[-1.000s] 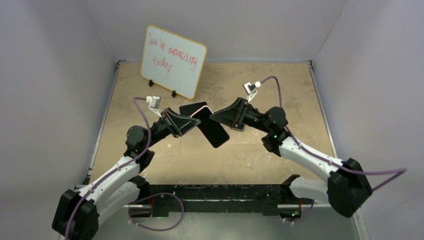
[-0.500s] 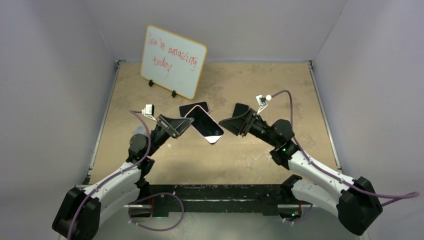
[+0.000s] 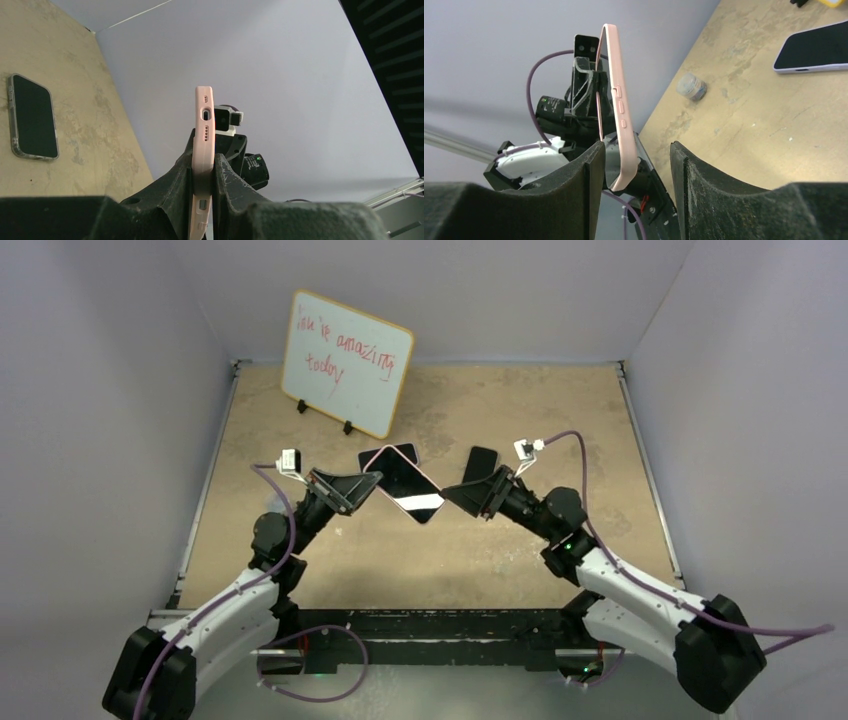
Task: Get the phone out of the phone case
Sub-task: Remove the phone case from the phone.
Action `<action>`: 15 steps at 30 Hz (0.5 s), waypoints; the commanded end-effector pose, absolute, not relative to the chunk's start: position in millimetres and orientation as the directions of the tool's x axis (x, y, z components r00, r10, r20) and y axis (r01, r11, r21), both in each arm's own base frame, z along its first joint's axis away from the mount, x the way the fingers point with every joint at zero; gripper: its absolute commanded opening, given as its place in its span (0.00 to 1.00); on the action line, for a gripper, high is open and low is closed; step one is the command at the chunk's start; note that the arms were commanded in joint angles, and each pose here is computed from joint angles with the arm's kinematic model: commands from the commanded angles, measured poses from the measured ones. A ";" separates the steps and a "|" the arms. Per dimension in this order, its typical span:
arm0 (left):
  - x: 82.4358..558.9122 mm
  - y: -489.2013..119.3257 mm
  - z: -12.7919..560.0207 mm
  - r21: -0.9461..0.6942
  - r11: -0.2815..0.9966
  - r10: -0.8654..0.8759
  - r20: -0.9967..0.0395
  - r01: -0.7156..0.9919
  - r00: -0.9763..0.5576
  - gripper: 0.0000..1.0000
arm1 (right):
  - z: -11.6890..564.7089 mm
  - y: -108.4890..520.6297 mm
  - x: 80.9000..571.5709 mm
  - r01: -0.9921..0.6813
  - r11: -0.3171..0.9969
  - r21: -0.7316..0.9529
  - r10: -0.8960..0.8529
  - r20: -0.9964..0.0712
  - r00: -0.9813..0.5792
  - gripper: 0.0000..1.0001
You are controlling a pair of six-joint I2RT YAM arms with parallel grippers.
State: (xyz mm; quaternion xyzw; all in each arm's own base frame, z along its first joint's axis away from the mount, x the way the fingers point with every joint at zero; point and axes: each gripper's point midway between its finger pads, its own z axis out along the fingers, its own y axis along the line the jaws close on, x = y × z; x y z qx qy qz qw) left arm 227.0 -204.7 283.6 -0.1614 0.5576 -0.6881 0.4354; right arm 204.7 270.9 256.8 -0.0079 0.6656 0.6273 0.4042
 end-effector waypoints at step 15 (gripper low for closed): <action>220.5 -187.8 339.1 -0.847 -0.121 -0.836 -0.194 0.518 -0.513 0.00 | 289.0 283.2 180.6 -0.591 -0.039 0.806 0.465 -0.508 -0.725 0.45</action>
